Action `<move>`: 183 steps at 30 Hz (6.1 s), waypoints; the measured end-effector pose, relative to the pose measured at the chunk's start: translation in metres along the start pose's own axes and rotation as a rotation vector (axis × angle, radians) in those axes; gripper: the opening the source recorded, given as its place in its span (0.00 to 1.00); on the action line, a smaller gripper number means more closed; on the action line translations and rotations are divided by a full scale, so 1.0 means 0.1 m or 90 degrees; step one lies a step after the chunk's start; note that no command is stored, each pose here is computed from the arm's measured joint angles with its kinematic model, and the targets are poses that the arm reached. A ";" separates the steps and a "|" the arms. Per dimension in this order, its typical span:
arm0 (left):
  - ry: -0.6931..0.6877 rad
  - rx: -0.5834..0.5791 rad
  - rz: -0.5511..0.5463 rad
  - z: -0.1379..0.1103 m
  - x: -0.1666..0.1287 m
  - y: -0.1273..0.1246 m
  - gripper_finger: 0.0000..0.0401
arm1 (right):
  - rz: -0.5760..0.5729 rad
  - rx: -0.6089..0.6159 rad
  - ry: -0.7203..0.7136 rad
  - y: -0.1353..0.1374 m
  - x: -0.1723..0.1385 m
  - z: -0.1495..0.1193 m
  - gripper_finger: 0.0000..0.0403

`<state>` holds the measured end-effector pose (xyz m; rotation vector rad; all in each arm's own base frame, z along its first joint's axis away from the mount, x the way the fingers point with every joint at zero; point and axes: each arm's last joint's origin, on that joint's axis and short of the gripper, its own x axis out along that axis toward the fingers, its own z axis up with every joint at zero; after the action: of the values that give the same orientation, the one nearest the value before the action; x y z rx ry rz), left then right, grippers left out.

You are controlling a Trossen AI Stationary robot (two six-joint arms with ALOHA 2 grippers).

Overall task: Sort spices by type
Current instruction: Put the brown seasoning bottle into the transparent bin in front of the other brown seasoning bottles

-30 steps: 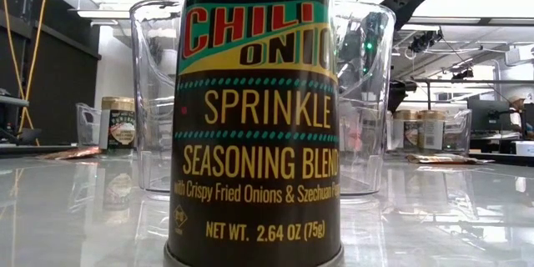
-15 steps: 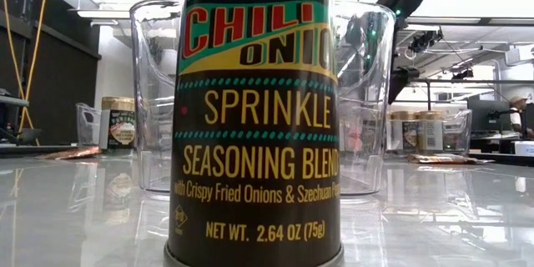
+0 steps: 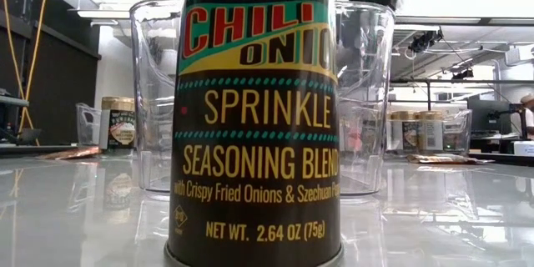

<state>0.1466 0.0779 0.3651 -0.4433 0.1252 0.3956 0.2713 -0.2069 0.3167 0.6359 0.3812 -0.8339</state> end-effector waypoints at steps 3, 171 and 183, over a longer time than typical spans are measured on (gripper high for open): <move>0.105 -0.056 0.116 -0.20 -0.02 0.09 0.91 | 0.026 -0.026 0.010 0.15 -0.03 -0.08 0.84; -0.040 -0.035 0.172 0.05 -0.03 0.02 0.00 | -0.150 -0.235 0.194 0.22 -0.93 -0.55 0.66; -0.058 -0.034 0.155 0.09 0.09 0.01 0.00 | -0.491 0.019 0.227 -0.72 -1.00 -0.42 0.66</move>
<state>0.1551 0.0862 0.3709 -0.4638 0.0794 0.6582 0.1503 -0.1594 0.3130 0.6710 0.9747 -1.4631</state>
